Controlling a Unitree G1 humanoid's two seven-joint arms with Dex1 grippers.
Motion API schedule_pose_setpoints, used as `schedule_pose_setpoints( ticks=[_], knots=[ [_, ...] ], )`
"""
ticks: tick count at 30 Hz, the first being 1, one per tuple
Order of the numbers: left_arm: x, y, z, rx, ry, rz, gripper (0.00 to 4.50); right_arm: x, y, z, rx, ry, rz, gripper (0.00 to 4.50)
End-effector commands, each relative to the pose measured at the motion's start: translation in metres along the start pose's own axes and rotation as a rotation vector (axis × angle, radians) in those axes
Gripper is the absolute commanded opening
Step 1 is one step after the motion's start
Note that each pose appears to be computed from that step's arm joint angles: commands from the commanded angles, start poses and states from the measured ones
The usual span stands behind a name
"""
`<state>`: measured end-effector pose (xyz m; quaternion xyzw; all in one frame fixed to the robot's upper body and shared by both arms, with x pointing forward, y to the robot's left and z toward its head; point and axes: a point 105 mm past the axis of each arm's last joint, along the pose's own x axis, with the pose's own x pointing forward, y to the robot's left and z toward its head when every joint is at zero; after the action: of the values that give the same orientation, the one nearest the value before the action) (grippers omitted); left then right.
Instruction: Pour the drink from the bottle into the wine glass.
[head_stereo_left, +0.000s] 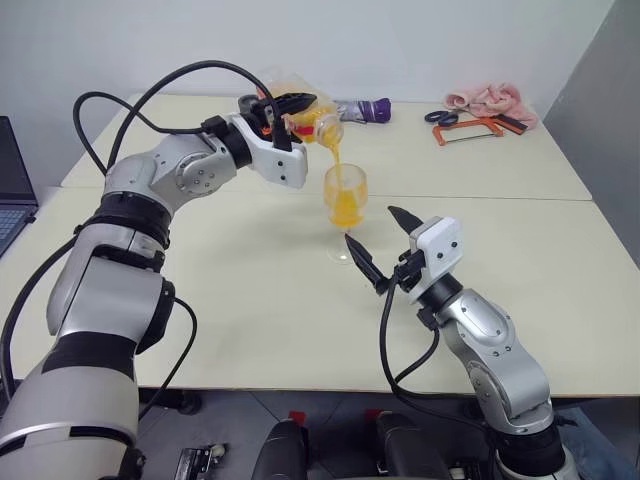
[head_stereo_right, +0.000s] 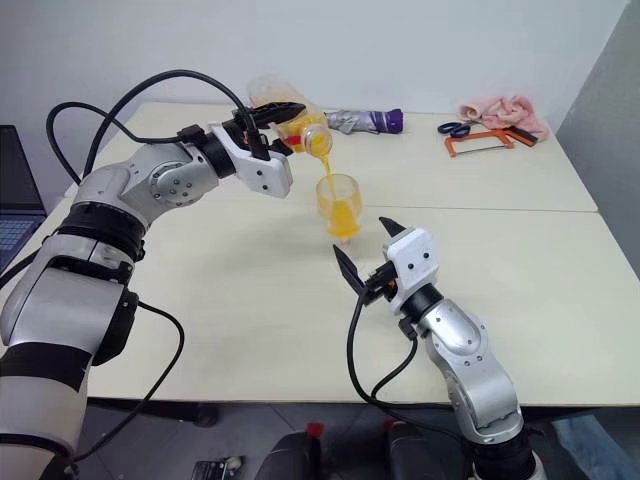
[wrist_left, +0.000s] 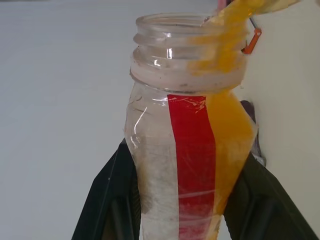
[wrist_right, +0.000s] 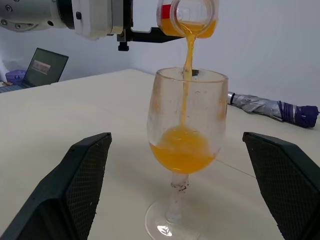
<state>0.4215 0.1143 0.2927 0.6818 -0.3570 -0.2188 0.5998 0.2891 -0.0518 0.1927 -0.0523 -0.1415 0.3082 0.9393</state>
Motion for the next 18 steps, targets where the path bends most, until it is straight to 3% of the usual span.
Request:
schedule_pose_setpoints(
  ticks=[1,18],
  knots=[
    [0.0009,0.0269,0.0002,0.044,-0.013,0.069,1.67,-0.001,0.0032,0.009,-0.002,-0.041,0.009,4.5],
    [0.0018,0.0292,0.0017,0.069,-0.024,0.076,1.67,-0.0013,0.0071,0.0059,0.009,-0.031,0.019,4.5]
  ],
)
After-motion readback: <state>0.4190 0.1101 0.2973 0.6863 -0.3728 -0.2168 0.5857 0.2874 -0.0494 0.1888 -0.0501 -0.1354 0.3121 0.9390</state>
